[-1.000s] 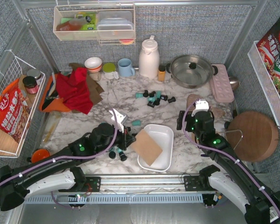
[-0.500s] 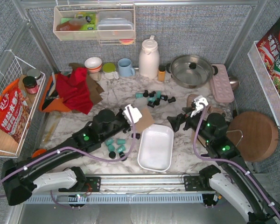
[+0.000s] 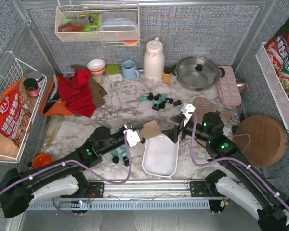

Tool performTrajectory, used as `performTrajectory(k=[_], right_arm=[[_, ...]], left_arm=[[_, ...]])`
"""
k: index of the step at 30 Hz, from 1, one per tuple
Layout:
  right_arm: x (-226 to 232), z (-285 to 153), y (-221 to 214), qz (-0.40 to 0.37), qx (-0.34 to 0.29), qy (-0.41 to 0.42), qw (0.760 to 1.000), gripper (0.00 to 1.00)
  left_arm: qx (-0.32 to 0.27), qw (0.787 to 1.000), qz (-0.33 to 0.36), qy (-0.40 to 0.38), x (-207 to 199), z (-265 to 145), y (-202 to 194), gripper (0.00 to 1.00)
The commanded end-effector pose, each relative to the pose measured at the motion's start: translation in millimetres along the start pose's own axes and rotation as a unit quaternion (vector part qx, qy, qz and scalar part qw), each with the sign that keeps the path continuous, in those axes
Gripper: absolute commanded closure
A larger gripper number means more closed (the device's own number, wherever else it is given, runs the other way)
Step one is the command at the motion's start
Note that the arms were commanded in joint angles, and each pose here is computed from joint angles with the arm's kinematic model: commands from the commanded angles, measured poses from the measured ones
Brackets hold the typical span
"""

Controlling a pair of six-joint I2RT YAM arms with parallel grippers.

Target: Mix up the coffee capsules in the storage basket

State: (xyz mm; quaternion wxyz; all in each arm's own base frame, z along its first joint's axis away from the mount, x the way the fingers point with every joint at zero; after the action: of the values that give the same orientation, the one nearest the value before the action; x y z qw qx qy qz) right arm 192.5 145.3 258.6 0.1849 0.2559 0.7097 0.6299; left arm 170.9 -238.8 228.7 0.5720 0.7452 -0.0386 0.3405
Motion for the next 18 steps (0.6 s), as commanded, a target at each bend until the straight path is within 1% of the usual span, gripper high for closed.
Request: performTrajectory(k=[1, 6, 10, 13, 18], right_arm=[[9.5, 11.3, 0.7, -0.026, -0.006, 0.044, 0.999, 0.26], [18.5, 24.0, -9.3, -0.030, 0.007, 0.060, 0.998, 0.30], [20.4, 30.1, -17.9, -0.030, 0.022, 0.060, 0.998, 0.34], [23.0, 32.4, -17.1, -0.027, 0.030, 0.067, 0.997, 0.43], [27.2, 31.2, -15.3, -0.025, 0.054, 0.084, 0.995, 0.64]], left_arm=[[-0.112, 0.994, 0.013, 0.004, 8.8, -3.9, 36.3, 1.00], [-0.148, 0.989, 0.009, -0.012, 7.2, -9.5, 49.5, 1.00], [-0.162, 0.987, 0.013, -0.014, 6.9, -15.0, 54.9, 1.00], [-0.160, 0.987, 0.019, -0.020, 3.7, -14.6, 53.8, 1.00], [-0.158, 0.987, 0.023, -0.015, 4.9, -14.6, 53.4, 1.00]])
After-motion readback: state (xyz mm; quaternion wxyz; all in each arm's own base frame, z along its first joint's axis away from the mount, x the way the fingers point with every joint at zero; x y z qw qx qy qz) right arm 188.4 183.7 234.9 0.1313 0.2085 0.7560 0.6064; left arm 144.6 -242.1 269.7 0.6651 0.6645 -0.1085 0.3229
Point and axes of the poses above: each gripper's point midway between its finger pads, its own z axis out along the fingers, its own x axis along the line the jaws close on, y = z × x, the point moved 7 cm from there along -z, back along the fingers, and after that the axes turned 4 degrees about z, right-handed, at the moved point
